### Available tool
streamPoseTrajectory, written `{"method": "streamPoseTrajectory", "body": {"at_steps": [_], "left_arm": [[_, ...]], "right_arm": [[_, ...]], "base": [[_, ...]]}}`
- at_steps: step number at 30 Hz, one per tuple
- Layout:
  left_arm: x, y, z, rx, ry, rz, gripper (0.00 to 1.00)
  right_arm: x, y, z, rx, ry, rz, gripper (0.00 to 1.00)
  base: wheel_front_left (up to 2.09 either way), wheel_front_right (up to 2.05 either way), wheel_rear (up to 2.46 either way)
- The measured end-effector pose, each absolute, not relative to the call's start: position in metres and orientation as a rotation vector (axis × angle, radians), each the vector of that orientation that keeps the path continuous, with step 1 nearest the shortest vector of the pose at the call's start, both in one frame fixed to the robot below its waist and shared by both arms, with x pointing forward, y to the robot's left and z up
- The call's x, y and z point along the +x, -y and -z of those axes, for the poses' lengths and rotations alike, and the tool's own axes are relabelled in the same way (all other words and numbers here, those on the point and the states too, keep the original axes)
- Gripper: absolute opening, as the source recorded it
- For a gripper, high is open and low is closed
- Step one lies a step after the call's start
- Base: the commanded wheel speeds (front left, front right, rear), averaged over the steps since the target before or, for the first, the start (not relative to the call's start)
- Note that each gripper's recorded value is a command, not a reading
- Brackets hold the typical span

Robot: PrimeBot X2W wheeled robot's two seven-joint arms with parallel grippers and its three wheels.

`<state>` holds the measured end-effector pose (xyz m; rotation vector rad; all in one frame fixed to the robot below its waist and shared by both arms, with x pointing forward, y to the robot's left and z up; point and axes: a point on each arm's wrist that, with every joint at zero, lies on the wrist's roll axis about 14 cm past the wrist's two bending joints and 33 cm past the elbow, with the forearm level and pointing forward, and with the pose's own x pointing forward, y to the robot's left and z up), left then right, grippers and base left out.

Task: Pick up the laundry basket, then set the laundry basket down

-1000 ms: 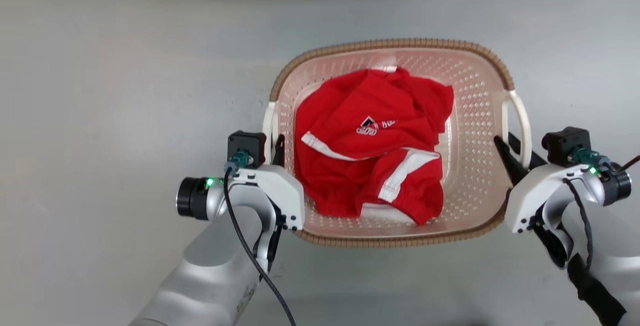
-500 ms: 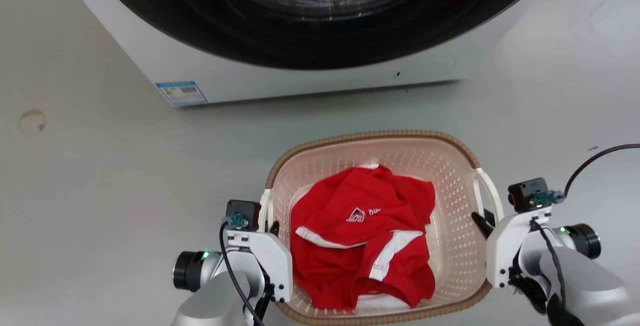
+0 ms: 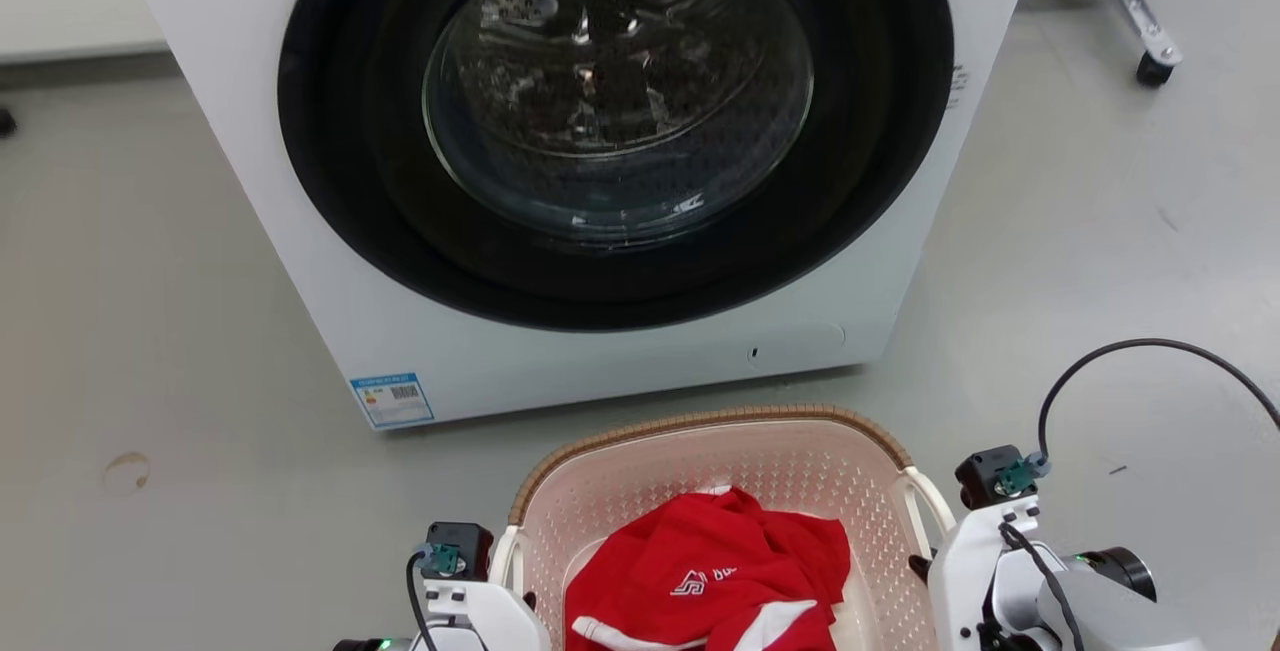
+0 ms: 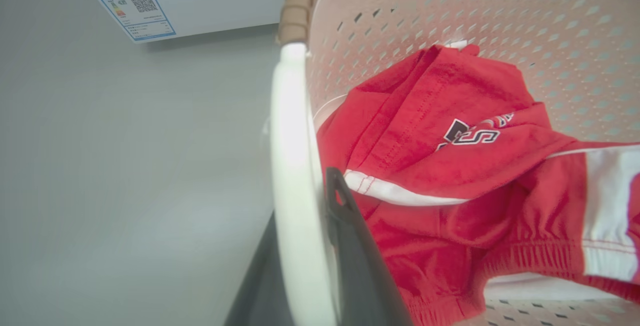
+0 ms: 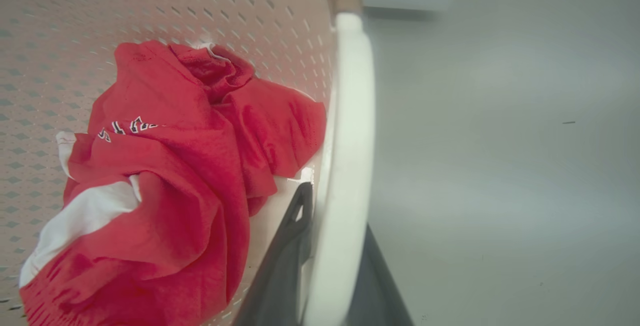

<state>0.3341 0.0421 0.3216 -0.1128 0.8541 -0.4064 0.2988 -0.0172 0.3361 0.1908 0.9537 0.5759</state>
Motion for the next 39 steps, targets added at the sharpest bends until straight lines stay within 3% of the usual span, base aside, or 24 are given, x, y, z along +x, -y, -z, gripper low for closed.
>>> {"method": "streamPoseTrajectory", "body": {"at_steps": [39], "left_arm": [[0.326,-0.041,-0.344,-0.077,-0.802,0.445,0.00]], "right_arm": [[0.284,0.016,-0.362,0.181,-0.926,-0.591,0.00]], "base": [[0.00,0.00,0.00]]}}
